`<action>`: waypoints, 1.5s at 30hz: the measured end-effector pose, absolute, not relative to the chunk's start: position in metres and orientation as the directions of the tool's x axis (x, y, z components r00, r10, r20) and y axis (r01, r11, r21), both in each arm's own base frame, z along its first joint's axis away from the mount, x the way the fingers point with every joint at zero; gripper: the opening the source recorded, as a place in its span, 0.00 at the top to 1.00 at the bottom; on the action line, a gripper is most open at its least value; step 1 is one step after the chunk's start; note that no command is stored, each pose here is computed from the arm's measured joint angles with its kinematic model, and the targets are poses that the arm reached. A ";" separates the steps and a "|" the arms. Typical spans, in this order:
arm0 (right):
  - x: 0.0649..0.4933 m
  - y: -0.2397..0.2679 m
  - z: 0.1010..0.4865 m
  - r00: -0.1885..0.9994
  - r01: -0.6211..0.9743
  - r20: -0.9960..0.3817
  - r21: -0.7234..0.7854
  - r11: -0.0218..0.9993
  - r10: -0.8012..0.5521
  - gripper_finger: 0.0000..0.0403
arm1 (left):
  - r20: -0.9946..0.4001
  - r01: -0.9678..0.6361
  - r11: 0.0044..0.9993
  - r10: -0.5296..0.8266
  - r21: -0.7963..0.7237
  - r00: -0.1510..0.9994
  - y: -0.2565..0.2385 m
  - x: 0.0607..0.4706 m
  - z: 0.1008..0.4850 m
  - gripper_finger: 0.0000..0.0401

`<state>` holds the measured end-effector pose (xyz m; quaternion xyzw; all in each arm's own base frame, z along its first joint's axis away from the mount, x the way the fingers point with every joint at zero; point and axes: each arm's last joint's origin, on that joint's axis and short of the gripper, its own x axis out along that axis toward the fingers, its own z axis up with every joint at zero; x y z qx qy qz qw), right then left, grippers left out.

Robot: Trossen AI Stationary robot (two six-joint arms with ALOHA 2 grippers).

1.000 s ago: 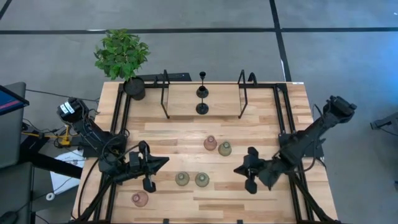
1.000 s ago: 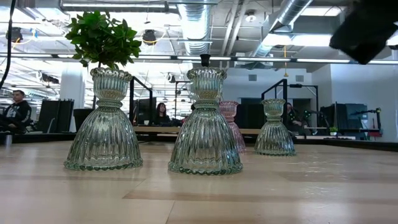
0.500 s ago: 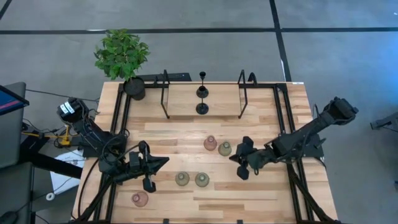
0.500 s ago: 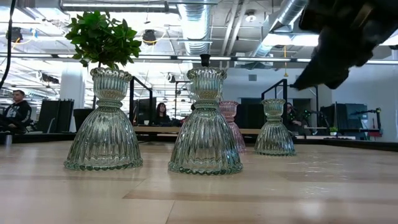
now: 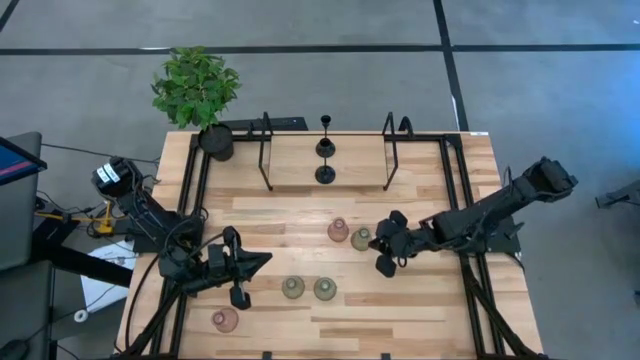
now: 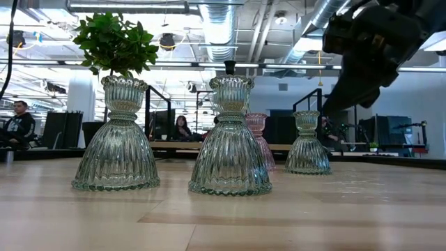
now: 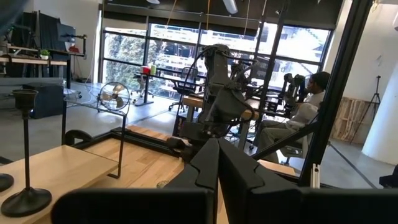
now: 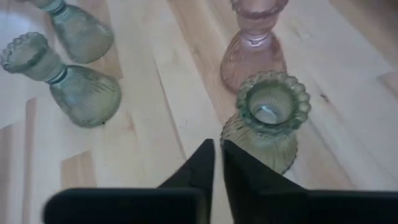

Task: Pick & Place candle stick holders
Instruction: Put the green candle holder on the shelf

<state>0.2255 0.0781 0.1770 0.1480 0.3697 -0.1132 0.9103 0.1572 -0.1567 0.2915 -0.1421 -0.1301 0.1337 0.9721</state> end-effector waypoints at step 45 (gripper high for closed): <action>0.245 0.042 0.174 0.707 0.366 -0.701 0.251 0.896 -0.093 0.39 | 0.213 -0.224 0.925 0.296 -0.305 0.931 -0.157 0.157 0.291 0.98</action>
